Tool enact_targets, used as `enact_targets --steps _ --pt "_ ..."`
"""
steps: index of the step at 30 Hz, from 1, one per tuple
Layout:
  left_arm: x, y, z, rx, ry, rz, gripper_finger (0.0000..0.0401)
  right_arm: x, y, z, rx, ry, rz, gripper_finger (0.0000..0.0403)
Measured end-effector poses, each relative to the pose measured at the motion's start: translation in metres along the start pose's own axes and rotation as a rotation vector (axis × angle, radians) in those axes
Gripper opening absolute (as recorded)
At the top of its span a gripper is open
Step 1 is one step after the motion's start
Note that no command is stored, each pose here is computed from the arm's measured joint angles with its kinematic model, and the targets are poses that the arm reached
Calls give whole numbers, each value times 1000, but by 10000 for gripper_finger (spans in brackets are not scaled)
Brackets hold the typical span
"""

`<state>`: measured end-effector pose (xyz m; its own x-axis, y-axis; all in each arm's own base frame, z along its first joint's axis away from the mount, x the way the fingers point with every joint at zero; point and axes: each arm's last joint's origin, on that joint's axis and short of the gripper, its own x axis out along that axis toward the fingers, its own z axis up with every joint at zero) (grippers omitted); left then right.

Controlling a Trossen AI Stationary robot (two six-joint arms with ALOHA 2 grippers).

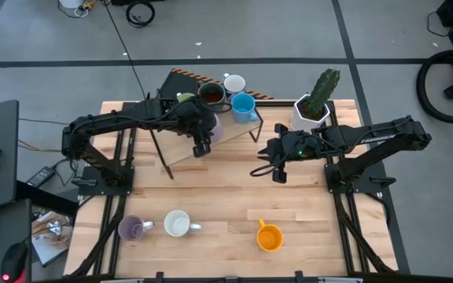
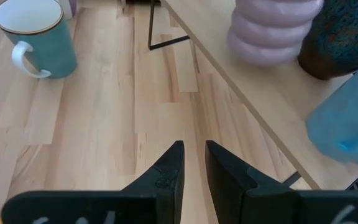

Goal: Place coffee mugs
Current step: Put the purple mug on the shelf

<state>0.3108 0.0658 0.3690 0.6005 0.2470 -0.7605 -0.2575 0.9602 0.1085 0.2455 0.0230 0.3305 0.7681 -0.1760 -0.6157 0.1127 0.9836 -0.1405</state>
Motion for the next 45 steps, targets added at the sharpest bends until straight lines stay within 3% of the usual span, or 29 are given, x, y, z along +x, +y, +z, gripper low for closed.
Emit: enact_targets --steps 11,17,25,36,45 --pt "-26 -11 -9 -8 90 -91 54 0 0 1 -44 -7 2 71" --pt "-38 -15 -16 -22 129 -67 54 0 0 2 -60 -22 5 71" --pt "-49 -22 -46 -22 158 -71 54 0 0 5 -78 -47 6 71" --pt "-86 -12 -89 -68 150 -65 54 0 0 6 -80 -61 8 71" --pt "-111 -2 -103 26 113 -63 54 0 0 7 -86 -65 12 71"
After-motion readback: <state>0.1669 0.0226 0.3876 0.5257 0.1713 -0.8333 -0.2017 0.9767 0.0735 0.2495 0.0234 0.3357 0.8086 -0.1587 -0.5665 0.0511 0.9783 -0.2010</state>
